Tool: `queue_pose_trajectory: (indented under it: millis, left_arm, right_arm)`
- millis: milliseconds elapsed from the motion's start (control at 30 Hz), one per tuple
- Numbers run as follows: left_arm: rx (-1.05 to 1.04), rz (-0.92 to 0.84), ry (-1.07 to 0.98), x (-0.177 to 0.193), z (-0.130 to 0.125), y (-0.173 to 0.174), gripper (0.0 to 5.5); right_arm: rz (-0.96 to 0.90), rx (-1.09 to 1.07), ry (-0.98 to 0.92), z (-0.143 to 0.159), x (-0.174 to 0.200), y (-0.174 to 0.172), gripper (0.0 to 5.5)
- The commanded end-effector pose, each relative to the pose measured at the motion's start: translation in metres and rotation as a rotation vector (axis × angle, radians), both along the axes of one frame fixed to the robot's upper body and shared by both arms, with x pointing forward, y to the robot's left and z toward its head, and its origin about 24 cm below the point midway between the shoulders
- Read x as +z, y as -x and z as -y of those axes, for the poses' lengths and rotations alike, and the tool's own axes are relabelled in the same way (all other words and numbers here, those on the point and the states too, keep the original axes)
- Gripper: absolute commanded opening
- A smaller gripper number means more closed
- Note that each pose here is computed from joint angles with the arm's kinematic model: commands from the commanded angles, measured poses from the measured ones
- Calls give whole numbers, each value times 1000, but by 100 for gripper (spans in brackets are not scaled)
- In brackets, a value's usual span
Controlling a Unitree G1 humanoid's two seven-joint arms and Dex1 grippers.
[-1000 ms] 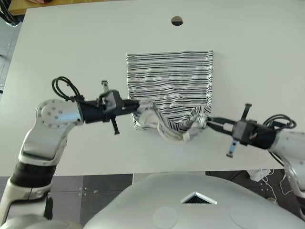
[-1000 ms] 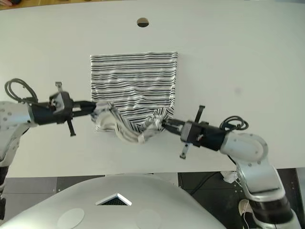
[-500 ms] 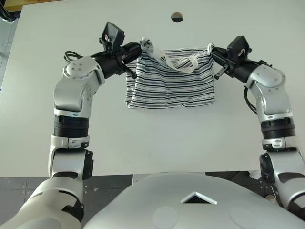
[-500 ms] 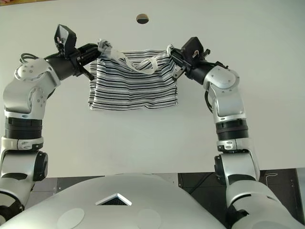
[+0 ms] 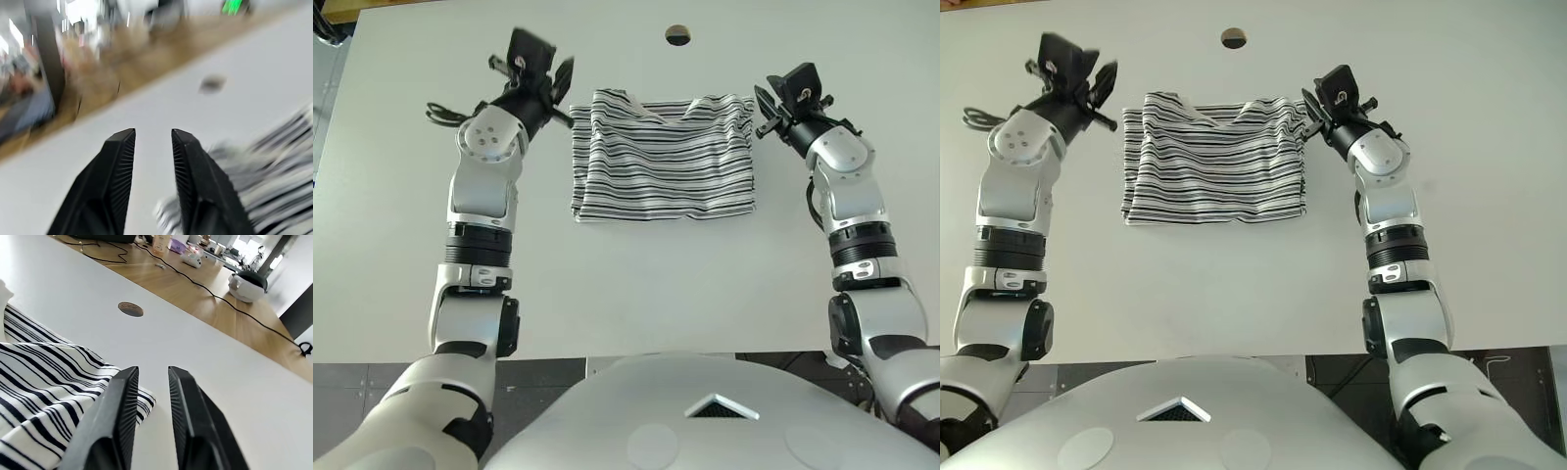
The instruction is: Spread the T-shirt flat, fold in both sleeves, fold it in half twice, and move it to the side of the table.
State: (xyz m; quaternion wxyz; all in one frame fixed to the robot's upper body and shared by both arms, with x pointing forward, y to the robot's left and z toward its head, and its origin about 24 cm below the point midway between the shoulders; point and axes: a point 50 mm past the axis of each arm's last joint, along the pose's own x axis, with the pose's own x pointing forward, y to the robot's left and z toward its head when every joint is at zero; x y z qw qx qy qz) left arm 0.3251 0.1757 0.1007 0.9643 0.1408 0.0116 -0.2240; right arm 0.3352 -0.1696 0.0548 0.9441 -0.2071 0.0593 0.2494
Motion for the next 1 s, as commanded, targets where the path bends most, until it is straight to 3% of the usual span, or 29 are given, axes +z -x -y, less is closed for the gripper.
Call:
queue_pose_trajectory:
  millis: [33, 133, 367, 600, 667, 867, 1000]
  left_arm:
    - [-201, -40, 34, -5, 26, 26, 63]
    - [-328, -116, 13, -18, 45, 49, 16]
    - [-477, -321, -130, -57, 64, 90, 12]
    - [-566, -524, -395, -81, 39, 113, 12]
    - [-569, -541, -453, -80, 28, 113, 12]
    - [-492, -541, -536, -69, -6, 97, 12]
    - [-447, -496, -522, -61, -13, 85, 12]
  right_arm:
    - [12, 85, 85, -5, -1, 3, 23]
    - [-4, 132, 128, -12, -5, 2, 10]
    - [-85, 187, 286, -14, -22, -5, 10]
    - [-125, 308, 599, 8, -43, 10, 10]
    - [-132, 356, 600, 14, -44, 20, 10]
    - [-229, 548, 596, 33, -42, 90, 10]
    - [-265, 738, 513, 0, -35, 150, 10]
